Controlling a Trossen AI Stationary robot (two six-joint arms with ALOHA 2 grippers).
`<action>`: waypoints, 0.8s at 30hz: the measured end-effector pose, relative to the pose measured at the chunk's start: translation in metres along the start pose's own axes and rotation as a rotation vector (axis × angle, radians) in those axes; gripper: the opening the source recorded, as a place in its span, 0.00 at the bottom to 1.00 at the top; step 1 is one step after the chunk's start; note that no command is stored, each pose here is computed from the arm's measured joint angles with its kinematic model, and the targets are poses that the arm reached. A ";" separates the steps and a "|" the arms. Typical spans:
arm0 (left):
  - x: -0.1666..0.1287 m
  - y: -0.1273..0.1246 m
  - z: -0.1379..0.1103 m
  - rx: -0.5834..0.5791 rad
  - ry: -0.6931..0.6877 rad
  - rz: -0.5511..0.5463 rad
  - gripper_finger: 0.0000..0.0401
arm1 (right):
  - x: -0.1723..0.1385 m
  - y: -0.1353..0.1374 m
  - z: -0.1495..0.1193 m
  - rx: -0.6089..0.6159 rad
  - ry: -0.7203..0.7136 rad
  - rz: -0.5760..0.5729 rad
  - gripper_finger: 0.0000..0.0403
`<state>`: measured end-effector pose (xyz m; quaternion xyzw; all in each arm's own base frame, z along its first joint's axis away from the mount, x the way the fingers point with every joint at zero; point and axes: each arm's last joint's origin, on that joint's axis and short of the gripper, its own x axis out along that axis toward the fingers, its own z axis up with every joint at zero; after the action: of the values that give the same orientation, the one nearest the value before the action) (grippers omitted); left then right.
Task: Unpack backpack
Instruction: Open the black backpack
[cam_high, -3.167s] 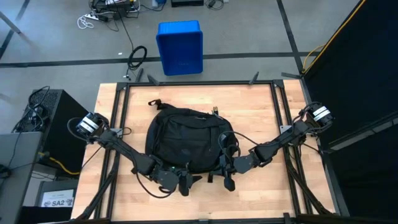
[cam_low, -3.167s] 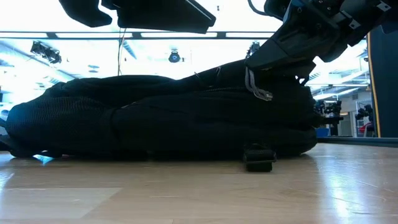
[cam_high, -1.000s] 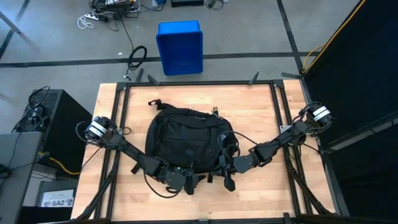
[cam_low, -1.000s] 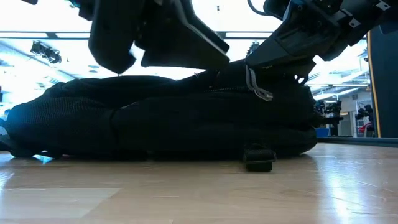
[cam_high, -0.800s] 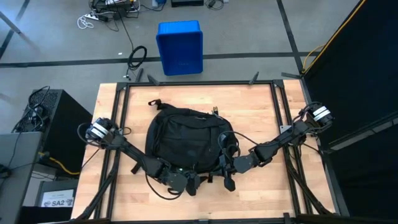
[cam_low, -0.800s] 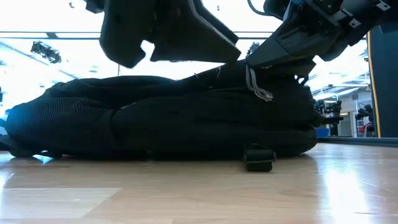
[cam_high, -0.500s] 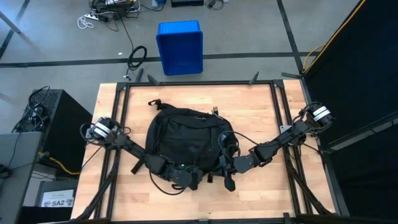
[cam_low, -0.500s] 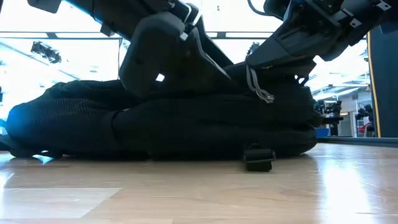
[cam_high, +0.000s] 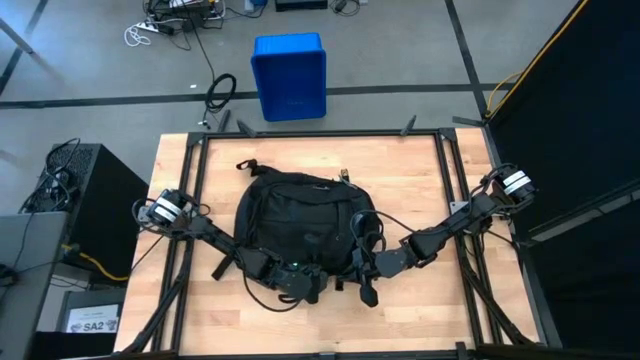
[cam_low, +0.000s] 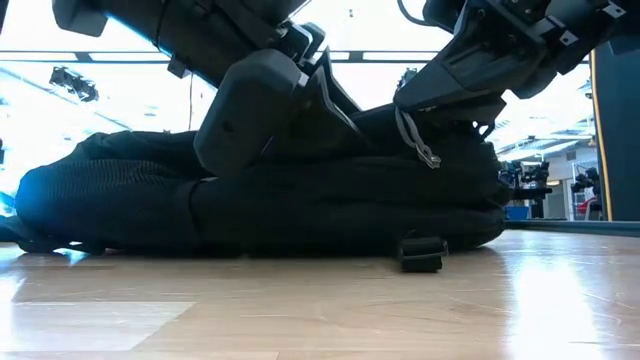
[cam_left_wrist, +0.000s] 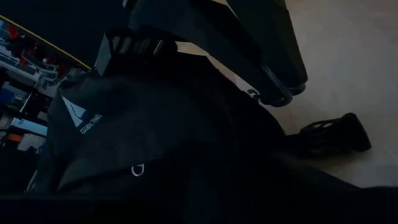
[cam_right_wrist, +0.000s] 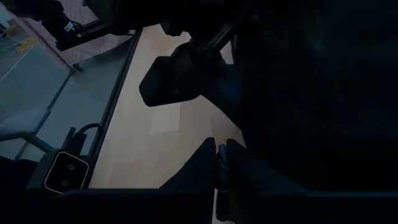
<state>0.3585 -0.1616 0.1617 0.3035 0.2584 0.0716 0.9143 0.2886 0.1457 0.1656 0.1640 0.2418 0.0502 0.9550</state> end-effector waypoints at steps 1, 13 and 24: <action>0.000 0.000 0.000 0.000 0.000 0.000 0.30 | 0.000 0.000 0.000 0.000 0.000 0.000 0.01; 0.001 0.001 0.000 -0.044 0.001 -0.001 0.03 | 0.000 0.000 0.000 0.000 0.000 -0.001 0.01; 0.001 0.001 0.000 -0.050 -0.003 -0.014 0.02 | 0.000 0.000 0.000 0.001 0.000 -0.001 0.01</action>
<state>0.3595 -0.1602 0.1616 0.2789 0.2573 0.0712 0.9225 0.2886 0.1456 0.1656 0.1642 0.2417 0.0498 0.9551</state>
